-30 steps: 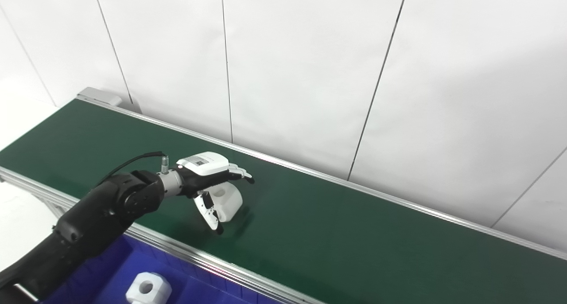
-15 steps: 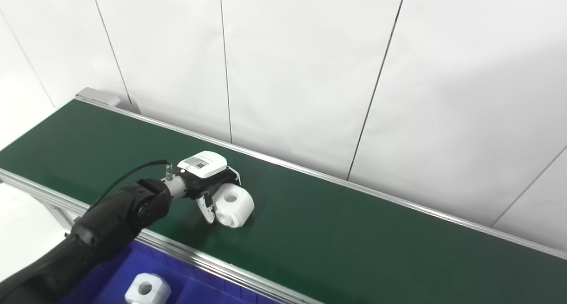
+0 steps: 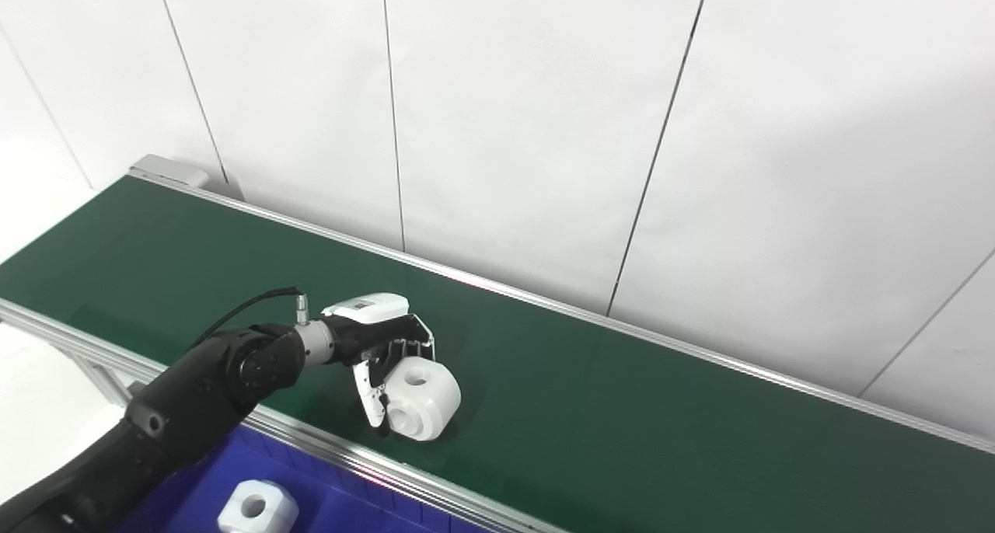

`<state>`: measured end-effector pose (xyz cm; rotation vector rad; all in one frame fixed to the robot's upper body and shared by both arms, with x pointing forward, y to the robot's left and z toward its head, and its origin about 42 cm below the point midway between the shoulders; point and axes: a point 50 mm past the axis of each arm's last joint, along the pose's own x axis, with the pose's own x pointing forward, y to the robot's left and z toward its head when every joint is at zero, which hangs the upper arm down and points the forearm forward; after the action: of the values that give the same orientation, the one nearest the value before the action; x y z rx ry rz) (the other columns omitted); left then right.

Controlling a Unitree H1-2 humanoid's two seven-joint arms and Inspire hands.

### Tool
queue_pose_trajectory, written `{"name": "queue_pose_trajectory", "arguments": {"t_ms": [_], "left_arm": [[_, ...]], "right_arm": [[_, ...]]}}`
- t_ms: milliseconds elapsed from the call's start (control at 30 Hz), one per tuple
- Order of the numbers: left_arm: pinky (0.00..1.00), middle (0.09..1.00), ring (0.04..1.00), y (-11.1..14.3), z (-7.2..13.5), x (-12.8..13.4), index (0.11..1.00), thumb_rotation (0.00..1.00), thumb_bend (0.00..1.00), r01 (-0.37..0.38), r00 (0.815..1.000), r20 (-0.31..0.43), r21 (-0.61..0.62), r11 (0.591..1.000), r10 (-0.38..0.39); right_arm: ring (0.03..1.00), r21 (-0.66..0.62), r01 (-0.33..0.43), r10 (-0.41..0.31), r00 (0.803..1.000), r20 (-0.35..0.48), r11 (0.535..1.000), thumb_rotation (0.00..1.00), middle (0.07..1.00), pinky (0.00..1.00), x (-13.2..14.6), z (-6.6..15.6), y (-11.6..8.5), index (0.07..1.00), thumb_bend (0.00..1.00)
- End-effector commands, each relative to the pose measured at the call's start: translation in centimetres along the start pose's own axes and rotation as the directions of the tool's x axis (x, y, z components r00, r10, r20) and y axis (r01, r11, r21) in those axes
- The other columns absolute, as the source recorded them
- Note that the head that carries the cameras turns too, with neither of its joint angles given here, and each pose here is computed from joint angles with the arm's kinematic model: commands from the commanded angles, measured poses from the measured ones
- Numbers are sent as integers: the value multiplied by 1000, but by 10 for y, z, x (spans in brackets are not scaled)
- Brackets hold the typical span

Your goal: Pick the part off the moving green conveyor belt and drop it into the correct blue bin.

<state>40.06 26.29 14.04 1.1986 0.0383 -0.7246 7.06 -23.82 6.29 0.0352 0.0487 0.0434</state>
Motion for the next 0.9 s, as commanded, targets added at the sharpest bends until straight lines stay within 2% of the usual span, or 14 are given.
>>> {"name": "queue_pose_trajectory", "arguments": {"t_ms": [0,133,300,367,500,567,700,867], "left_arm": [[428,514,480,27,3,-7,470,0,522,-68,997,31,31,997,67],[416,502,470,36,8,-14,477,0,524,-87,995,53,39,995,85],[366,481,426,57,23,-41,486,0,525,-128,985,126,92,987,116],[320,444,382,65,32,-59,497,0,524,-194,970,176,159,968,166],[361,469,416,74,51,-97,493,0,525,-320,935,235,238,917,265],[419,481,447,73,58,-113,488,0,525,-366,919,246,243,898,308],[429,468,438,63,63,-137,497,0,524,-402,904,246,218,889,349],[446,483,458,32,65,-162,485,0,524,-387,914,206,184,903,350]], "right_arm": [[1000,6,7,-7,1000,23,1000,1000,1000,1000,0,9,1,1000,861],[1000,8,10,-10,1000,21,1000,1000,1000,1000,0,12,-1,1000,865],[1000,21,25,-25,1000,17,999,1000,1000,1000,0,21,-4,1000,874],[1000,17,26,-26,999,27,1000,1000,1000,1000,2,25,-6,1000,880],[1000,15,12,-12,999,46,1000,1000,1000,1000,7,32,-10,1000,880],[1000,13,6,-6,998,56,1000,1000,1000,1000,10,36,-13,1000,886],[1000,-7,-5,5,998,58,1000,1000,1000,1000,13,45,-18,1000,890],[1000,-30,-7,9,999,52,1000,1000,1000,1000,16,53,-24,1000,886]]}}
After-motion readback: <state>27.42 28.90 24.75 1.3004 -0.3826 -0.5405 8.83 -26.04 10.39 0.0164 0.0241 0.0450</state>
